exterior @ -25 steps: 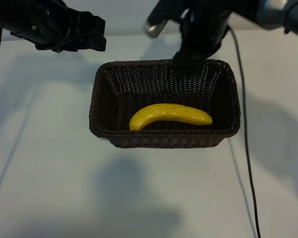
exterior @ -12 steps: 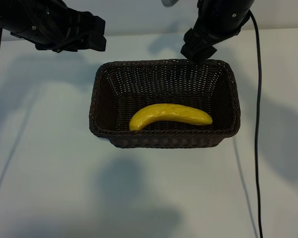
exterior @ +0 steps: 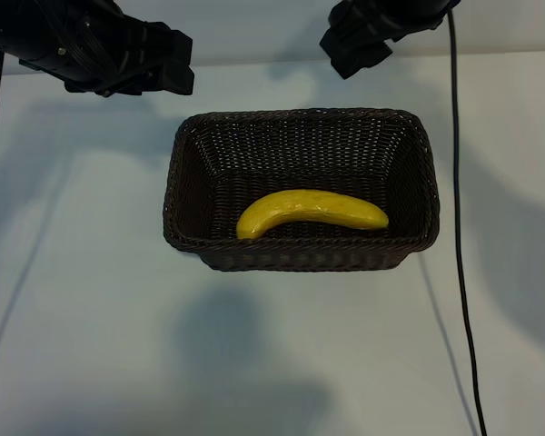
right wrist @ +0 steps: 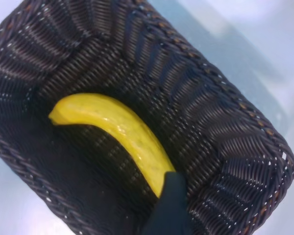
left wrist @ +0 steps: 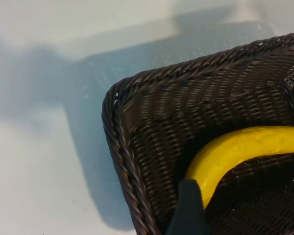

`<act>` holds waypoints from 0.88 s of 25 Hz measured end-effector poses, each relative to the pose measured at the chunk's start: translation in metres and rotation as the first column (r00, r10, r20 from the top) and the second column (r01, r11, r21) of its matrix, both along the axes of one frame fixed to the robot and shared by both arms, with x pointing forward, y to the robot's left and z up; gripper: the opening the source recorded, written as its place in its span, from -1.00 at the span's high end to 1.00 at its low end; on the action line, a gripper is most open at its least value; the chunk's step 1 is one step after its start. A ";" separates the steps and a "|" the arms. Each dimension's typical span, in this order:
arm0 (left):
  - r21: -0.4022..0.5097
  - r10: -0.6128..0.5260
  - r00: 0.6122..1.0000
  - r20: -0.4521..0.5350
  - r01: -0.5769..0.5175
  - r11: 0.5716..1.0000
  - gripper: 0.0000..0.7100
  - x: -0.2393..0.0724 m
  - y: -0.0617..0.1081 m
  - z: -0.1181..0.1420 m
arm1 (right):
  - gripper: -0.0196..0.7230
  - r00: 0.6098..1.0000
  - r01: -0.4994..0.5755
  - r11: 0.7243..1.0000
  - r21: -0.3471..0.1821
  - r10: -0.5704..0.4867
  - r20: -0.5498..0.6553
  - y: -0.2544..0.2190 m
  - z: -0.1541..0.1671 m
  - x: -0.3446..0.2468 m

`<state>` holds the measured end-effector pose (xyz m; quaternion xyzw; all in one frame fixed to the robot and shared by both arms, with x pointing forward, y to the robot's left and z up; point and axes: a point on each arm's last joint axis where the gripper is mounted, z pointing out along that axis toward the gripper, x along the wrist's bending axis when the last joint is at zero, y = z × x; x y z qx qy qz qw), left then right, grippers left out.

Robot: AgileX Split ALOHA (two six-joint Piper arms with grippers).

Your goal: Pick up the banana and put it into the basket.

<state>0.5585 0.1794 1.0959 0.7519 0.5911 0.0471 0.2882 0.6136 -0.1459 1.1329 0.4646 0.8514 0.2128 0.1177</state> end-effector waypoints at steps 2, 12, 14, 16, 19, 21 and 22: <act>0.000 0.000 1.000 -0.001 0.000 1.000 -0.66 0.000 0.000 0.000 | -0.72 1.000 0.008 1.000 0.004 -0.008 -0.002 0.000 0.000 0.000; 0.001 -0.001 1.000 -0.002 0.001 1.000 -0.66 0.000 0.000 0.000 | -0.68 0.999 0.036 0.999 0.016 -0.036 -0.011 0.000 0.000 0.000; 0.001 -0.001 1.000 -0.002 0.001 1.000 -0.66 0.000 0.000 0.000 | -0.68 0.999 0.036 0.999 0.016 -0.036 -0.011 0.000 0.000 0.000; 0.000 0.000 1.000 -0.001 0.000 1.000 -0.66 0.000 0.000 0.000 | -0.68 0.999 0.036 0.999 0.016 -0.036 -0.011 0.000 0.000 0.000; 0.000 0.000 1.000 0.000 0.000 1.000 -0.66 0.000 0.000 0.000 | -0.67 0.999 0.036 0.999 0.016 -0.036 -0.011 0.000 0.000 0.000; 0.000 0.000 1.000 0.000 0.000 1.000 -0.66 0.000 0.000 0.000 | -0.67 0.999 0.037 0.999 0.013 -0.037 -0.009 0.000 0.000 0.000; 0.000 0.000 1.000 0.000 0.000 1.000 -0.66 0.000 0.000 0.000 | -0.67 0.999 0.038 0.999 0.006 -0.038 -0.006 -0.001 0.000 0.000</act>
